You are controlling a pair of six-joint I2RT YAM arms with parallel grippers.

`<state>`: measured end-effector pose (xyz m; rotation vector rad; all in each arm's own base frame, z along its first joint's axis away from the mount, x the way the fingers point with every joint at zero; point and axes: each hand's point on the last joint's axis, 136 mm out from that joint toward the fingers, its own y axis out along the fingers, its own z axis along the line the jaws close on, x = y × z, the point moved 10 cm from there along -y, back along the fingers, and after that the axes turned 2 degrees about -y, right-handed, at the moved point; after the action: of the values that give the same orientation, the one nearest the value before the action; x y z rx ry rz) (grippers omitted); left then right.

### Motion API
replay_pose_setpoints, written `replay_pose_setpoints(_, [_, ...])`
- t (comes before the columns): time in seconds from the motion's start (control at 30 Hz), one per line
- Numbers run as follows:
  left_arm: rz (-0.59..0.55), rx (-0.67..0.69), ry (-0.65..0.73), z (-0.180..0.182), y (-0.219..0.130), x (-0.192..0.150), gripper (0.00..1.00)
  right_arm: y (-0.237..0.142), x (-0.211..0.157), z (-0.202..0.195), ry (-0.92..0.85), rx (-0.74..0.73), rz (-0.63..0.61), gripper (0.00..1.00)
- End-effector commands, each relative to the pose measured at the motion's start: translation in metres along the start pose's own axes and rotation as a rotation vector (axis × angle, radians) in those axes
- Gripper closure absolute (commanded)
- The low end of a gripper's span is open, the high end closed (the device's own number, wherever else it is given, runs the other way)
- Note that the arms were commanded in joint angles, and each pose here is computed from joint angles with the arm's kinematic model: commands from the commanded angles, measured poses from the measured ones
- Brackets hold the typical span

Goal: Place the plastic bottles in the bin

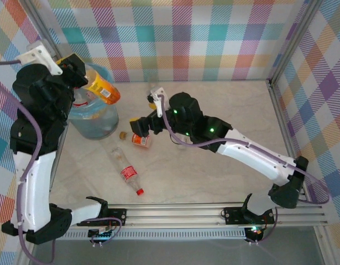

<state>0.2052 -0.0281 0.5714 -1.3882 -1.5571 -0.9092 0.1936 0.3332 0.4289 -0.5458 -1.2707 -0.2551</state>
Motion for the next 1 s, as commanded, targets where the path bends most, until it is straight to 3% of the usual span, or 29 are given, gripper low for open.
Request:
replay_pose_setpoints(0.0, [-0.035,0.132,0.114,0.009,0.012,0.010,1.00,0.018,0.015,0.008,-0.027,0.067,0.001,0.00])
replay_pose_setpoints(0.2, [-0.004,0.235,0.139,0.033,0.051,0.018,1.00,0.054,0.023,0.013,-0.021,0.121,0.033,0.00])
replay_pose_setpoints(0.43, [0.067,0.341,0.128,0.074,0.096,0.014,1.00,0.066,0.018,0.013,0.003,0.125,0.069,0.01])
replay_pose_setpoints(0.6, [0.160,0.281,0.082,0.096,0.131,-0.001,1.00,0.071,0.011,0.011,0.007,0.114,0.093,0.01])
replay_pose_setpoints(0.8, [0.227,0.148,0.083,0.097,0.169,-0.021,1.00,0.072,0.001,0.007,0.008,0.086,0.118,0.02])
replay_pose_setpoints(0.97, [0.246,0.155,0.119,0.106,0.195,-0.035,1.00,0.068,-0.003,0.003,0.008,0.067,0.117,0.02])
